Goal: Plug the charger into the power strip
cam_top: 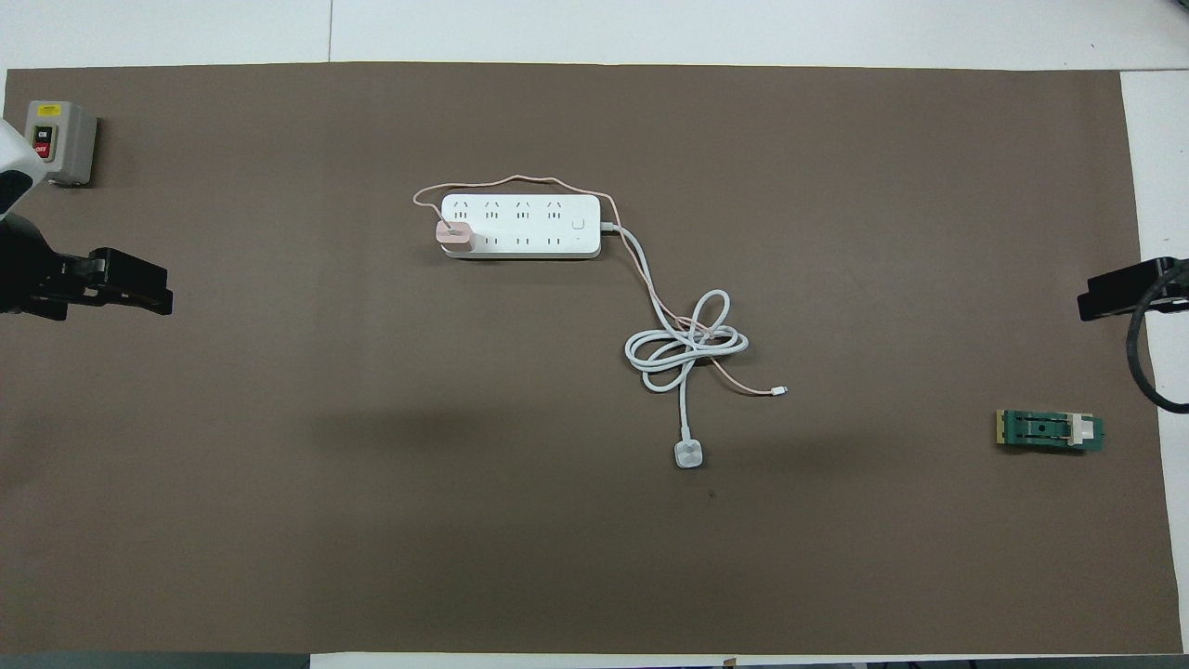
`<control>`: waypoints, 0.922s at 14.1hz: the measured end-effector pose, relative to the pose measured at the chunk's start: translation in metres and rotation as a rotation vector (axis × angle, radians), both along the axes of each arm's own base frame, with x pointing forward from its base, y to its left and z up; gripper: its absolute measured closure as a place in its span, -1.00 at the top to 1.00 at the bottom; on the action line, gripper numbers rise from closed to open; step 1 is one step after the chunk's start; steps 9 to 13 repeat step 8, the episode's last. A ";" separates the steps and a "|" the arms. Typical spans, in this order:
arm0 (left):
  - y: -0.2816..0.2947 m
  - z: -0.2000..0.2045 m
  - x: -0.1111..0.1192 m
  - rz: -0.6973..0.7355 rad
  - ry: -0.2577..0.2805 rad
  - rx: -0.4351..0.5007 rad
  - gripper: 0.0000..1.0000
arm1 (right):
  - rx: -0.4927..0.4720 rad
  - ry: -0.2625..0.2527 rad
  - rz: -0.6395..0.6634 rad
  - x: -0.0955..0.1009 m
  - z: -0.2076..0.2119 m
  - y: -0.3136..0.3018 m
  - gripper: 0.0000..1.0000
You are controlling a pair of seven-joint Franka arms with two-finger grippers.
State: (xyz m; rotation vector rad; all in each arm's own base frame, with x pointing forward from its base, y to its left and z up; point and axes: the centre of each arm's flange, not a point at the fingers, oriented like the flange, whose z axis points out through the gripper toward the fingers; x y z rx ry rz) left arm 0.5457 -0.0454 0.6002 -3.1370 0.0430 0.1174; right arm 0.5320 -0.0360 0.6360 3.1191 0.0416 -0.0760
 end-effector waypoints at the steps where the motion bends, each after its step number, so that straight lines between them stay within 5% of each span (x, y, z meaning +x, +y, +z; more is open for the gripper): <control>1: 0.000 0.000 0.000 0.001 0.003 -0.001 1.00 | 0.000 0.000 0.000 0.000 0.000 0.000 1.00; 13: 0.000 -0.001 -0.001 0.001 0.007 -0.003 1.00 | 0.000 0.000 0.000 0.000 0.000 0.000 1.00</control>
